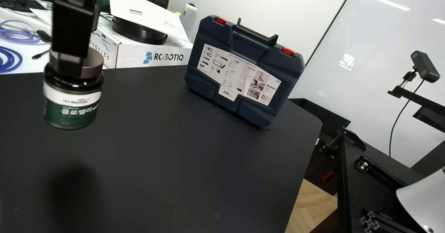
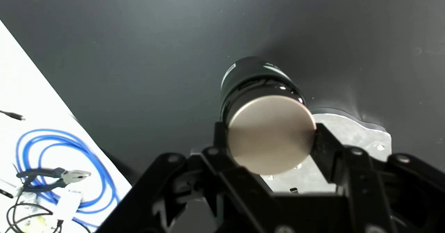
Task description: Move the bottle on the table slightly to the left
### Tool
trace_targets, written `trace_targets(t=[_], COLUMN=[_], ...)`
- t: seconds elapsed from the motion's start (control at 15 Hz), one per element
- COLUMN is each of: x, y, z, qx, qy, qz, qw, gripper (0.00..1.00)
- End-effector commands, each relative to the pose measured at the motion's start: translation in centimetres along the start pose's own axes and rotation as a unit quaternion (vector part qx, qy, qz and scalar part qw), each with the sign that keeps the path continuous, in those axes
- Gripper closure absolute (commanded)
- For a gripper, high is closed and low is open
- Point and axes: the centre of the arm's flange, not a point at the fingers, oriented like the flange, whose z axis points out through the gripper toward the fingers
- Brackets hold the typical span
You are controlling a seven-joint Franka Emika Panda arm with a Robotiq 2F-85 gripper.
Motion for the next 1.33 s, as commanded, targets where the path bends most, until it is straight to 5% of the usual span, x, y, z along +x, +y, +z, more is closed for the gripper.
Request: trace_targets(t=[0.0,0.07,0.6,0.67,1.27], x=[0.8,1.2,0.9,1.3,5.3], y=[-0.5,-1.0,-0.7,-0.4,0.9], z=[0.4,0.7,1.1,1.2,4.1], qx=[0.002,0.004,0.006,0.000,0.003], qy=[-0.003,-0.003,-0.005,-0.010,0.003], qz=[-0.006,-0.009,-0.008,-0.013,-0.087], qw=[1.0000,0.9999,0.9999,0.9999,0.9962], gripper=[0.64,0.39,0.39,0.64,0.64])
